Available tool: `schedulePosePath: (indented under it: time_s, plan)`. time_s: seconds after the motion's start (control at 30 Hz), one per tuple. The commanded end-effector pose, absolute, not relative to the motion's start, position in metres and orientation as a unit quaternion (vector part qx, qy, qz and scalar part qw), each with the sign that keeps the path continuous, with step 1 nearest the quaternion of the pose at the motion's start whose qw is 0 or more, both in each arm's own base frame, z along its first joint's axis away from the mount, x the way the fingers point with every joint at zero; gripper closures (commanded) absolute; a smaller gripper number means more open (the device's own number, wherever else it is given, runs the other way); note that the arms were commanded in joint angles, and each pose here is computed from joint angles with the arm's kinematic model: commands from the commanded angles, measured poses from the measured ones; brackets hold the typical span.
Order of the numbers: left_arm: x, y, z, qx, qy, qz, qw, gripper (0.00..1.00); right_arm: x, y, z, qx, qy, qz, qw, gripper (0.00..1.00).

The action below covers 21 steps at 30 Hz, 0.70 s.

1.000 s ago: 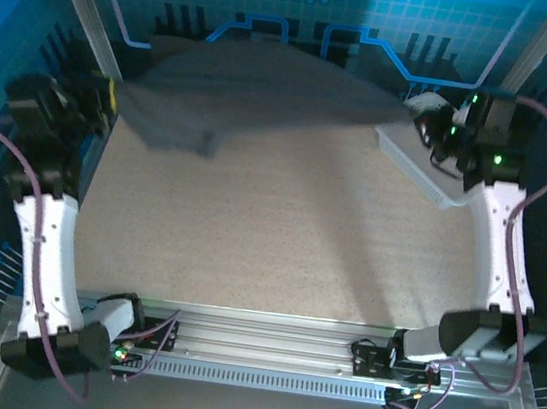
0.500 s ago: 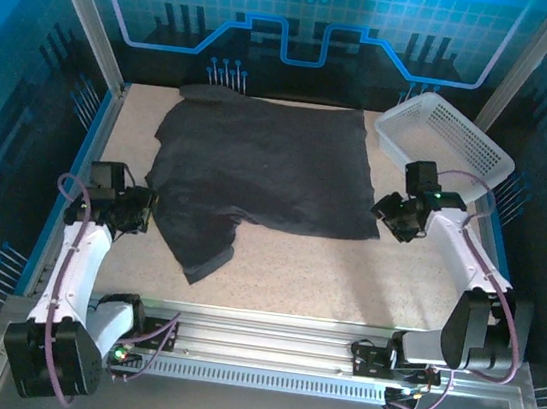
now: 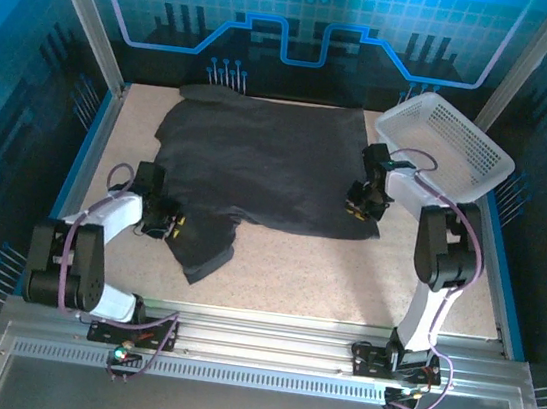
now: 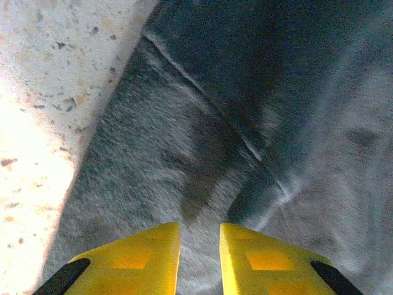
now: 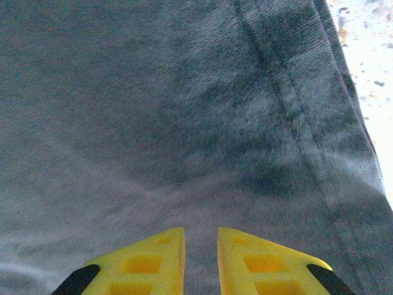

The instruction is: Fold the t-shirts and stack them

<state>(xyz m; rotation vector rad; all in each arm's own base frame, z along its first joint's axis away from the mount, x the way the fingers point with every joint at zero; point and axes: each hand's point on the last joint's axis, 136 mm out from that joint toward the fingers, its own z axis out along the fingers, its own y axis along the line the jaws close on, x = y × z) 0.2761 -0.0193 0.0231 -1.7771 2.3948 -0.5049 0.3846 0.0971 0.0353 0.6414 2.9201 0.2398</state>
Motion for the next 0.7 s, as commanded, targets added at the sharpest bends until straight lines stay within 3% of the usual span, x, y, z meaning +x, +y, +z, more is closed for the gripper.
schedulePosePath:
  time_s: [0.0, 0.23, 0.43, 0.6, 0.67]
  plan:
    - [0.275, -0.018, 0.017, -0.575, 0.804, -0.144, 0.045, 0.76, 0.371, 0.086, 0.021, 0.205, 0.978, 0.025, 0.030, 0.78]
    - [0.221, 0.000, -0.001, -0.568, 0.820, -0.071, 0.005, 0.77, 0.327, 0.065, 0.008, 0.216, 0.975, -0.041, -0.032, 0.78]
    - [0.193, 0.025, -0.005, -0.587, 0.807, -0.066, -0.005, 0.76, 0.291, 0.073, 0.016, 0.231, 0.972, -0.009, -0.041, 0.77]
    - [0.215, 0.029, 0.034, -0.551, 0.829, -0.081, 0.057, 0.52, 0.310, 0.074, 0.046, 0.203, 0.979, 0.009, 0.017, 0.72]
    - [0.211, 0.027, 0.048, -0.544, 0.834, -0.070, 0.069, 0.47, 0.316, 0.067, 0.060, 0.194, 0.980, -0.006, 0.033, 0.70]
